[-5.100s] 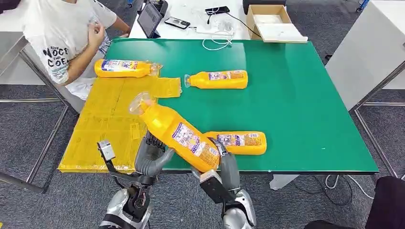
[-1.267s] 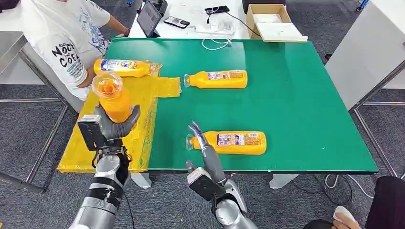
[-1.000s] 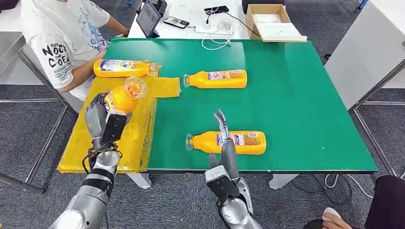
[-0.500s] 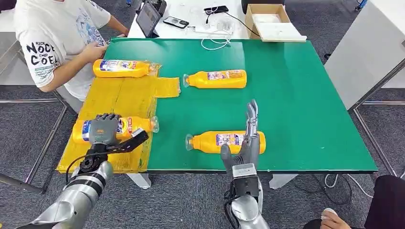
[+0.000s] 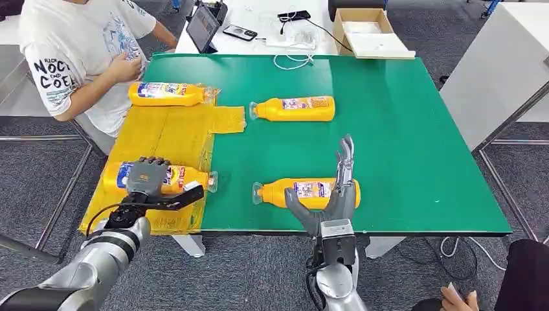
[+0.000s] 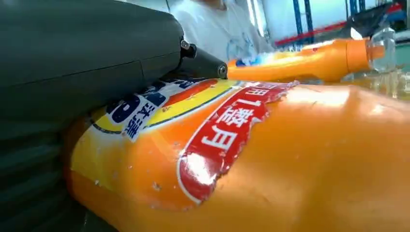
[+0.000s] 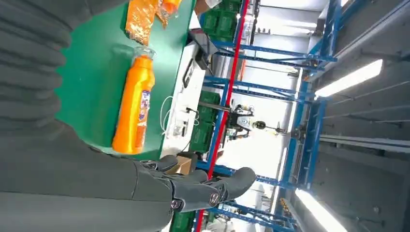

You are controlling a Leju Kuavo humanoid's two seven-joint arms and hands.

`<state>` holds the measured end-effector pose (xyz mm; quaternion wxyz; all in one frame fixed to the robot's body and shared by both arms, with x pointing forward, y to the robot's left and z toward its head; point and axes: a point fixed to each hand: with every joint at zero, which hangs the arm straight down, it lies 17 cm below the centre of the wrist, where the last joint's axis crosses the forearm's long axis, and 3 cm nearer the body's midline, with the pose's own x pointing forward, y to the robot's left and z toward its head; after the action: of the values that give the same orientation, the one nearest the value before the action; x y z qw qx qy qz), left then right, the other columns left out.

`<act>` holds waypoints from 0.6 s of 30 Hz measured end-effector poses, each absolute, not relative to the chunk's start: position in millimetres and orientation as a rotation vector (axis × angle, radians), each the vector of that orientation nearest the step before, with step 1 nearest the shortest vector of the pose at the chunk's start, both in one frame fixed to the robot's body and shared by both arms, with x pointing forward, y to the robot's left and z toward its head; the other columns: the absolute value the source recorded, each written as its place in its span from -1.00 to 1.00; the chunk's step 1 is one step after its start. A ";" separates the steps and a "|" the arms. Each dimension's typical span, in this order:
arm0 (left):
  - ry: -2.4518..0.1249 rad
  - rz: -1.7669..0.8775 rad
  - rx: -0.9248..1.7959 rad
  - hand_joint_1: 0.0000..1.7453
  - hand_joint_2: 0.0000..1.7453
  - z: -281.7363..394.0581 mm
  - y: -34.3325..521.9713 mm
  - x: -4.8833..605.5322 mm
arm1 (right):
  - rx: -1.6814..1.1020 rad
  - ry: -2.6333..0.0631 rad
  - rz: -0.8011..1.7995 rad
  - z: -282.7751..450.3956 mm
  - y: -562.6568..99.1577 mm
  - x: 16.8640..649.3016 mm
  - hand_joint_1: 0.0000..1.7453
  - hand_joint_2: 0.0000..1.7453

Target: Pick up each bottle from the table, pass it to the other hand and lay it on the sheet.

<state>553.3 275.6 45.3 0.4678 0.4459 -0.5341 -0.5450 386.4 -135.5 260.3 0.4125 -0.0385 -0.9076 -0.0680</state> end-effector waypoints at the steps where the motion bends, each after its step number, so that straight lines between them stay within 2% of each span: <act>1: -1.321 -1.292 1.013 -0.86 1.00 41.8 273.9 553.1 | -0.098 -2.279 -0.170 259.7 -135.7 387.0 -1.00 1.00; 2: -1.325 -1.258 0.966 -1.00 1.00 40.0 274.7 553.2 | -0.099 -2.277 -0.169 259.4 -135.9 387.2 -1.00 1.00; 3: -1.326 -1.227 0.933 -1.00 -1.00 38.5 276.4 553.0 | -0.100 -2.276 -0.170 259.3 -136.2 387.4 -1.00 1.00; 10: -1.360 -1.007 0.603 -1.00 -1.00 28.3 259.9 548.9 | -0.077 -2.249 -0.138 252.6 -129.1 390.9 -1.00 1.00; 18: -1.368 -0.851 0.370 -1.00 -1.00 28.0 244.4 546.7 | -0.043 -2.216 -0.107 240.5 -119.4 395.1 -1.00 1.00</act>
<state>546.7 244.4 28.0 0.6776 0.1646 -0.6087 -0.3785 395.1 -119.4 240.5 0.4451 -0.0175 -0.8943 -0.0431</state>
